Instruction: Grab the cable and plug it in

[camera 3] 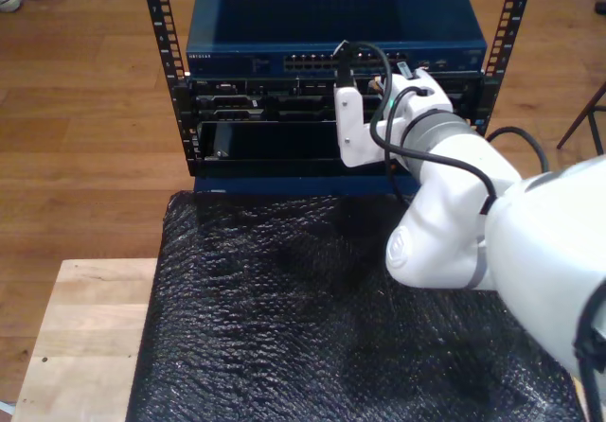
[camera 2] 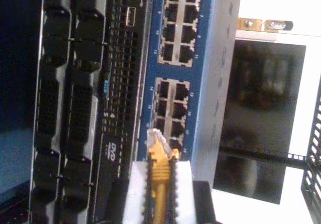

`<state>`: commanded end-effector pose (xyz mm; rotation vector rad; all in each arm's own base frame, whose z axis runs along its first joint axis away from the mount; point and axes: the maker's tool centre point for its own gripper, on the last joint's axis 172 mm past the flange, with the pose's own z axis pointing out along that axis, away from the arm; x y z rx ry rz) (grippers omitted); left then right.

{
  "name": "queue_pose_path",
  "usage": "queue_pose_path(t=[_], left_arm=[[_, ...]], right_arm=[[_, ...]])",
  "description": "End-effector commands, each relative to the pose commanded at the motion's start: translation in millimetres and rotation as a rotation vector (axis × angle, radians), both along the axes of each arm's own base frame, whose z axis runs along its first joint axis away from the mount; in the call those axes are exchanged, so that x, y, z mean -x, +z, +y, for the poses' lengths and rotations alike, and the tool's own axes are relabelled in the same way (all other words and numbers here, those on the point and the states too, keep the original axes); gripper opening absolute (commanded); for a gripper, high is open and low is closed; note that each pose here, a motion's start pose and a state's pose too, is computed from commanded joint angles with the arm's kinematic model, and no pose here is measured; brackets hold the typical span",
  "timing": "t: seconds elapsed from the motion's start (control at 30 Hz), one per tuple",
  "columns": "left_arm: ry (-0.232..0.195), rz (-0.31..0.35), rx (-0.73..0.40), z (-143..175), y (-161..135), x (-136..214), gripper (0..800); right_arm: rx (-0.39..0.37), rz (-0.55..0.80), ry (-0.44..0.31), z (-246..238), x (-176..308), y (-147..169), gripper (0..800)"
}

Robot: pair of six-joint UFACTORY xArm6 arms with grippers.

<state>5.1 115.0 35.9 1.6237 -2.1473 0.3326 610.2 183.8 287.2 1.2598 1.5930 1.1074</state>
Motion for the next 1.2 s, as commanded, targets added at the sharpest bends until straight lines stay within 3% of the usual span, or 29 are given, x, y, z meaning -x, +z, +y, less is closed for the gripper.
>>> queue_pose_path(t=[0.33,0.6,1.2], left_arm=[[0.000,0.000,0.001,-1,0,0,800],[0.000,0.000,0.001,-1,0,0,800],[0.000,0.000,0.001,-1,0,0,800]], right_arm=[[-0.016,-0.061,-0.048,-19,-4,9,0],[-0.132,-0.114,-0.093,-23,-5,21,0],[-0.118,-0.253,-0.124,-22,-22,15,0]])
